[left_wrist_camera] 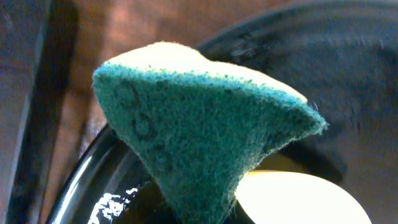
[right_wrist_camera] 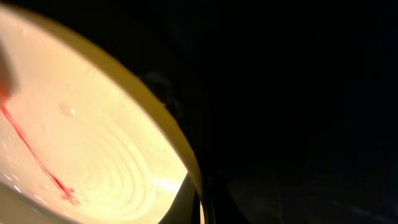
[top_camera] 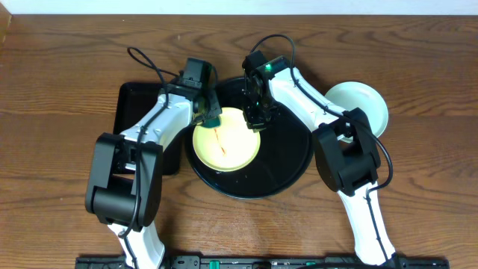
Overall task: Clean dirty plates on tray and stack at the side
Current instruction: 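Scrub the yellow plate with the sponge while the right gripper holds its rim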
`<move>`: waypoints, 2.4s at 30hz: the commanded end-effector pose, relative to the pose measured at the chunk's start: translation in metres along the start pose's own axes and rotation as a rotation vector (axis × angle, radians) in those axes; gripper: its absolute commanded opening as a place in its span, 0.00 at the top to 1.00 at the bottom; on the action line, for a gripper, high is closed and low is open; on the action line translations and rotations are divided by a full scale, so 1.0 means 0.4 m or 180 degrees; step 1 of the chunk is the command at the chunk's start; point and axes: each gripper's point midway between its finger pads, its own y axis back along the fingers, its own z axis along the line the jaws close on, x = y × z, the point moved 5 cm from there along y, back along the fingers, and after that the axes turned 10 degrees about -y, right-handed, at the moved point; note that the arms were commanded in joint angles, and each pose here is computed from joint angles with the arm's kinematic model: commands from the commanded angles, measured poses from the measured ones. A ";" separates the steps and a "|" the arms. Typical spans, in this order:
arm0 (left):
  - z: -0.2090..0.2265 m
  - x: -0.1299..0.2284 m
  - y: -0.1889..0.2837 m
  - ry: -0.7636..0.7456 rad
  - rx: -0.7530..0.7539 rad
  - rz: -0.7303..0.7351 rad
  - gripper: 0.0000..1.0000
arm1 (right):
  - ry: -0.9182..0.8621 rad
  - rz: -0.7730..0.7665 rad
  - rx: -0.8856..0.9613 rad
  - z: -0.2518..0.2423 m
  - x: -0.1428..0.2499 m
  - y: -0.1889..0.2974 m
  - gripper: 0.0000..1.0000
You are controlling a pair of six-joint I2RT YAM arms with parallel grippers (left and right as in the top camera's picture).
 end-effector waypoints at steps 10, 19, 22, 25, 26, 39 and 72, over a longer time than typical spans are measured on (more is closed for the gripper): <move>-0.083 0.162 -0.023 -0.0197 0.0773 0.1011 0.92 | -0.0039 0.0057 0.0183 -0.033 -0.002 -0.056 0.99; -0.052 0.031 0.001 -0.0322 0.0084 0.0367 0.92 | -0.0039 0.0053 0.0181 -0.032 -0.003 -0.056 0.99; -0.040 -0.030 0.027 -0.0346 -0.0218 0.0078 0.92 | -0.0041 0.0015 0.0163 -0.030 -0.009 -0.056 0.99; -0.046 -0.070 0.060 -0.0347 -0.0291 -0.0086 0.93 | -0.0120 -0.0031 0.0142 -0.026 -0.016 -0.056 0.99; -0.047 -0.078 0.069 -0.0348 -0.0305 -0.0115 0.93 | -0.0155 -0.0046 0.0136 -0.026 -0.018 -0.056 0.99; -0.005 0.041 0.111 0.0272 -0.0639 0.0556 0.92 | -0.0255 -0.0184 0.0060 -0.013 -0.039 -0.056 0.99; -0.082 0.097 0.013 -0.0367 -0.0244 0.0542 0.92 | -0.0186 -0.0176 0.0066 -0.006 -0.034 -0.058 0.99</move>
